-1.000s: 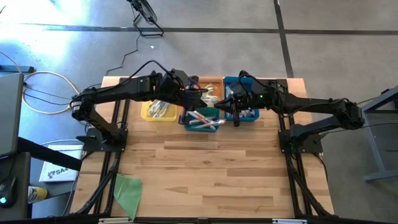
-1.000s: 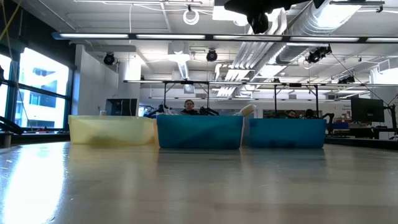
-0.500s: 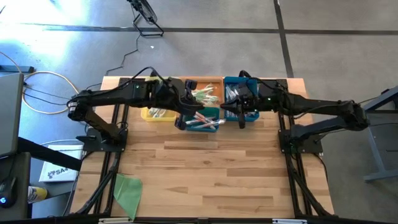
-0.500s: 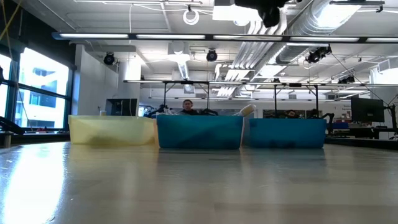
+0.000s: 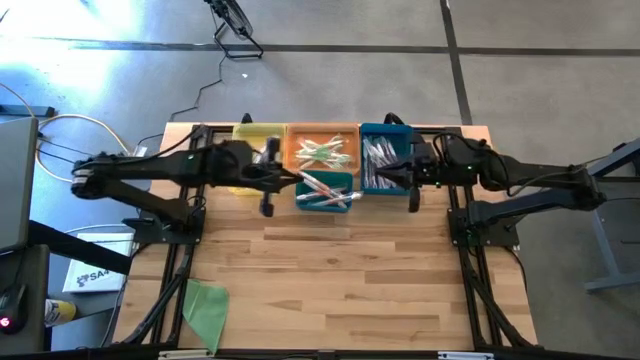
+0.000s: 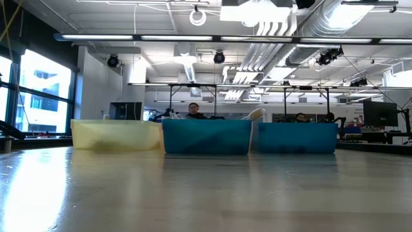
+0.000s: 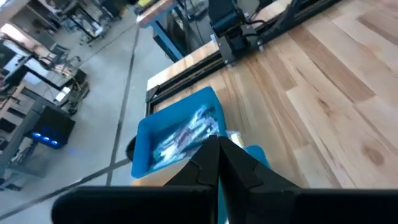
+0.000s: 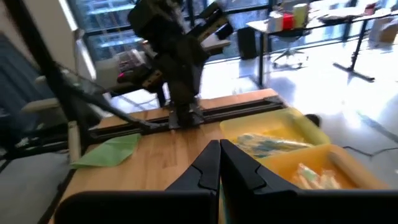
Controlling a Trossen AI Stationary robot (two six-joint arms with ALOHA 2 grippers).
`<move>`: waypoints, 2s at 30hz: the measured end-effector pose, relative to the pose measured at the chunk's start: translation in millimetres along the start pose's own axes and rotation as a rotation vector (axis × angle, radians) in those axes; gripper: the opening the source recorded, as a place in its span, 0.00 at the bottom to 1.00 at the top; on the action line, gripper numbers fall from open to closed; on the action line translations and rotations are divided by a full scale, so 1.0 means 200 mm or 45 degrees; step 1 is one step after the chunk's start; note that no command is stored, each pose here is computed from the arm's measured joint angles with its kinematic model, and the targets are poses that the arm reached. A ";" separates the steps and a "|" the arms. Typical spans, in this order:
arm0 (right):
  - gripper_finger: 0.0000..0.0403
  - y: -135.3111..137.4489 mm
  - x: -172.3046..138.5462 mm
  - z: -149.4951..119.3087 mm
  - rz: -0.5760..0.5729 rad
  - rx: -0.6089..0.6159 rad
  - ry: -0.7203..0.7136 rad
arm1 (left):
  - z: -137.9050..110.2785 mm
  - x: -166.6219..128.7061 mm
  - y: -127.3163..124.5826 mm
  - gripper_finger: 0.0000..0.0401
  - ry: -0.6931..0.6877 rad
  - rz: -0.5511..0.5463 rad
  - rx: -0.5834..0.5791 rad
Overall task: Pick & Place Toothbrushes
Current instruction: Return to Home Position
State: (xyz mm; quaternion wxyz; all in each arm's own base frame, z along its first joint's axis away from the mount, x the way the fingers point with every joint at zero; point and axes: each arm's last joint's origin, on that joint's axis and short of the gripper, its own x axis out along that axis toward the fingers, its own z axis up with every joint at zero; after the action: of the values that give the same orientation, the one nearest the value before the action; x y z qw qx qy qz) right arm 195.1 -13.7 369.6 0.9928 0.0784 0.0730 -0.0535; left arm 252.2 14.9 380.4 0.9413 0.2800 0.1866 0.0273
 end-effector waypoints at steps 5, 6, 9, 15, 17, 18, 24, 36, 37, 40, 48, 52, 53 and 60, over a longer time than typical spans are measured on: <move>0.01 0.01 -0.01 0.00 -0.070 -0.006 -0.014 | -0.11 -0.15 -0.05 0.00 -0.079 0.072 -0.049; 0.01 0.01 -0.02 0.00 -0.073 -0.006 -0.017 | -0.13 -0.19 -0.06 0.00 -0.097 0.083 -0.050; 0.01 0.01 -0.02 0.00 -0.077 -0.007 -0.006 | -0.18 -0.29 -0.10 0.00 -0.140 0.098 -0.026; 0.01 0.00 -0.02 -0.01 -0.110 0.001 0.005 | -0.28 -0.50 -0.15 0.00 -0.231 0.211 -0.016; 0.01 0.00 -0.02 -0.01 -0.118 0.010 0.004 | -0.33 -0.56 -0.17 0.00 -0.244 0.246 -0.024; 0.01 0.00 -0.02 -0.01 -0.118 0.015 0.003 | -0.35 -0.58 -0.18 0.00 -0.258 0.256 -0.028; 0.01 0.00 -0.02 -0.01 -0.118 0.037 0.003 | -0.46 -0.68 -0.22 0.00 -0.344 0.286 -0.080; 0.01 0.00 -0.02 -0.01 -0.107 0.072 0.004 | -0.61 -0.83 -0.28 0.00 -0.484 0.374 0.008; 0.01 0.00 -0.02 -0.01 -0.106 0.072 0.004 | -0.62 -0.83 -0.29 0.00 -0.494 0.378 0.005; 0.01 0.00 -0.02 -0.01 -0.107 0.071 0.004 | -0.66 -0.85 -0.31 0.00 -0.519 0.389 -0.014; 0.01 0.00 -0.02 -0.01 -0.107 0.093 0.004 | -0.72 -0.84 -0.34 0.00 -0.491 0.448 -0.007; 0.01 0.00 -0.02 -0.01 -0.107 0.105 0.003 | -0.73 -0.84 -0.34 0.00 -0.469 0.440 -0.003; 0.01 0.00 -0.02 -0.01 -0.107 0.106 0.003 | -0.73 -0.83 -0.35 0.00 -0.466 0.437 -0.007; 0.01 0.00 -0.02 -0.01 -0.107 0.135 0.002 | -0.76 -0.76 -0.39 0.00 -0.475 0.349 0.016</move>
State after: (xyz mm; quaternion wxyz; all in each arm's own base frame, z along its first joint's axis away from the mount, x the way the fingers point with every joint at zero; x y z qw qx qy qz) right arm 191.2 -12.5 368.7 0.9841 0.1278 0.0741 -0.0987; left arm 50.5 4.3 271.8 0.9452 0.3089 -0.0301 0.1016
